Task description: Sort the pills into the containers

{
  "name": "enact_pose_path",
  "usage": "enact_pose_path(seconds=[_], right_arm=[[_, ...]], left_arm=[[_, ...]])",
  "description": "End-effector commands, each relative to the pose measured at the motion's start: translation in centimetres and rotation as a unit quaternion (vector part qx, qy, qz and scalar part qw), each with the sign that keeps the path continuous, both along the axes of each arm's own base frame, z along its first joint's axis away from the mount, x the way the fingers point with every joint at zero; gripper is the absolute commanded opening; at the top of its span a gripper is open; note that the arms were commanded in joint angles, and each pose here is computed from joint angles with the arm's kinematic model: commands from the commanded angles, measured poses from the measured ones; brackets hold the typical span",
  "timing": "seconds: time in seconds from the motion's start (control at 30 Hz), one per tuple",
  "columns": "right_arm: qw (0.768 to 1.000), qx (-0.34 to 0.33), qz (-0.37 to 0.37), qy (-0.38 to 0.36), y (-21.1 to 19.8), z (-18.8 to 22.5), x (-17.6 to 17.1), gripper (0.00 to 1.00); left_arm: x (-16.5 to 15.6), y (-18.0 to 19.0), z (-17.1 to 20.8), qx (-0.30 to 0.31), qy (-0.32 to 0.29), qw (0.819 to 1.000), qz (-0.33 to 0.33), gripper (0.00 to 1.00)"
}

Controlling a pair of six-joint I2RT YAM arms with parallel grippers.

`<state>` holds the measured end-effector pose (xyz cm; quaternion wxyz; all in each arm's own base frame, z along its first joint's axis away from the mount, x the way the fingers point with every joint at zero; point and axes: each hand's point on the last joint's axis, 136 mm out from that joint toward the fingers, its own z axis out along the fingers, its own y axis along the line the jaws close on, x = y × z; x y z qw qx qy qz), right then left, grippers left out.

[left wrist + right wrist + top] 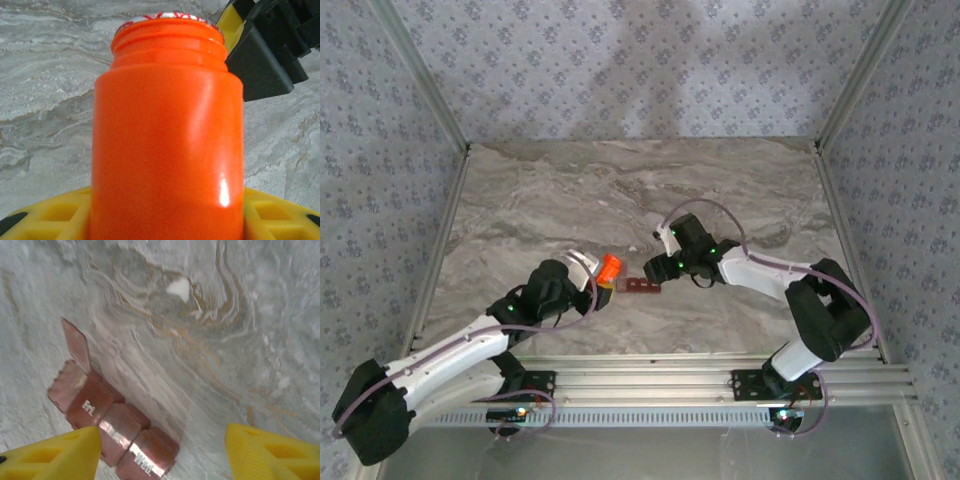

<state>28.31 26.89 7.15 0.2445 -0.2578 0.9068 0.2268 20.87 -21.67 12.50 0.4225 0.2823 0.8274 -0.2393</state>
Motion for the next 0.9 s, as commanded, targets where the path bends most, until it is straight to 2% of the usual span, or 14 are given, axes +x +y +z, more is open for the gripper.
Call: enact_pose_path(seconds=[0.0,0.87], right_arm=[[1.0,-0.019,0.008,0.009,-0.2,-0.6,-0.1,0.68],[0.996,-0.069,0.017,0.055,-0.3,-3.4,-0.6,0.65]], left_arm=[[-0.3,0.7,-0.6,0.002,0.012,1.0,0.02,0.0],[-0.5,-0.9,-4.0,0.045,0.064,0.997,0.015,0.0]])
